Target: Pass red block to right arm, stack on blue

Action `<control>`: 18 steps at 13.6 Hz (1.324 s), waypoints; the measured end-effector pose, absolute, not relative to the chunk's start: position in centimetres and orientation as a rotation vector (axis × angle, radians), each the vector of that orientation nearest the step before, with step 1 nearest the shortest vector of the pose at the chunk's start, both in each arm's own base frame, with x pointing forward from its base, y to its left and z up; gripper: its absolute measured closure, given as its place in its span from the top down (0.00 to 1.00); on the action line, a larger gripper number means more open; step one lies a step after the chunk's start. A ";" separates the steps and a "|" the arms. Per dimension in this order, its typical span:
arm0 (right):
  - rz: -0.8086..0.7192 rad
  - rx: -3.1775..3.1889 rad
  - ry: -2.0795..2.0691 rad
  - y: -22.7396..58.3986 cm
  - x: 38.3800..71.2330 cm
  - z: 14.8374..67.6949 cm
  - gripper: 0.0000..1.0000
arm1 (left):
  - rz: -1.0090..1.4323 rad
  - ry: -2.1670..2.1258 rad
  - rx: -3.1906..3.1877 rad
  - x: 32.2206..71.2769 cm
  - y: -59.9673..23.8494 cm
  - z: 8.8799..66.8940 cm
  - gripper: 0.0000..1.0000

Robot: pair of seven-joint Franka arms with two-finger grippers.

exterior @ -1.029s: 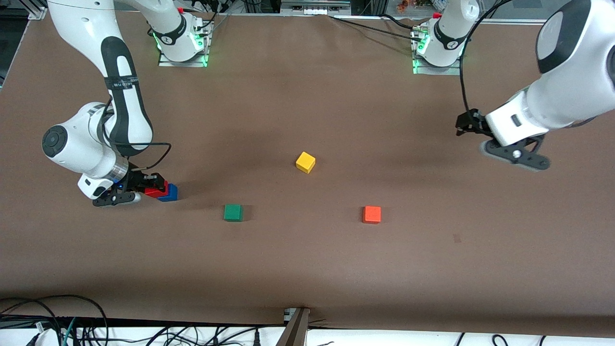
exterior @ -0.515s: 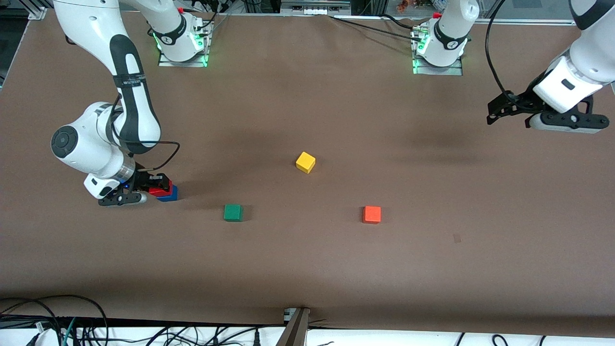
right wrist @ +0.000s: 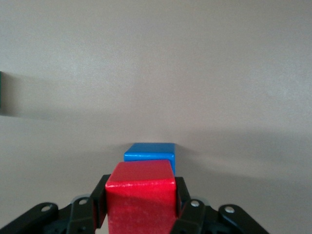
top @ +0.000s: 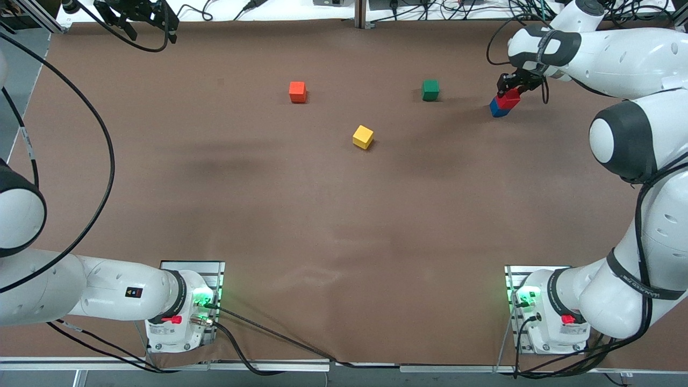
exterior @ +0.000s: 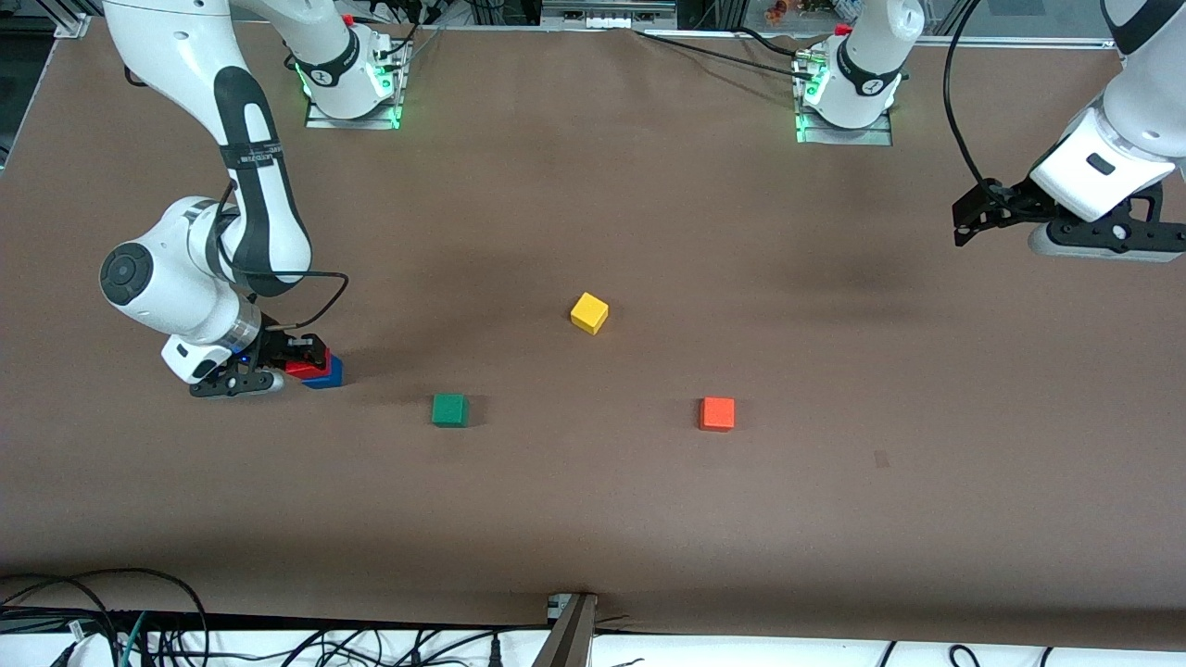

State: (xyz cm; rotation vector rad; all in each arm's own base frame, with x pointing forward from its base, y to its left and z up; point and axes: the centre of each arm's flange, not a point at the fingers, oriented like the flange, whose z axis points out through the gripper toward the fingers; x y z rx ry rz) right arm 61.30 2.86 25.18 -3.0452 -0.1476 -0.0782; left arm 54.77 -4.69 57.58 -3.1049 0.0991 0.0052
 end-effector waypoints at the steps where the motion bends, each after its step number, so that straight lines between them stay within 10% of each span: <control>1: -0.079 -3.046 -0.148 2.9 61.3 25.2 0.56 | 0.009 0.095 -3.108 55.1 -4.6 57.4 1.00; 14: -0.090 -3.055 -0.096 2.6 61.7 25.2 0.56 | 0.024 0.083 -3.111 55.9 -4.4 57.1 1.00; 18: -0.093 -3.054 -0.059 3.2 62.0 25.5 0.91 | 0.022 0.087 -3.111 55.9 -4.5 57.1 1.00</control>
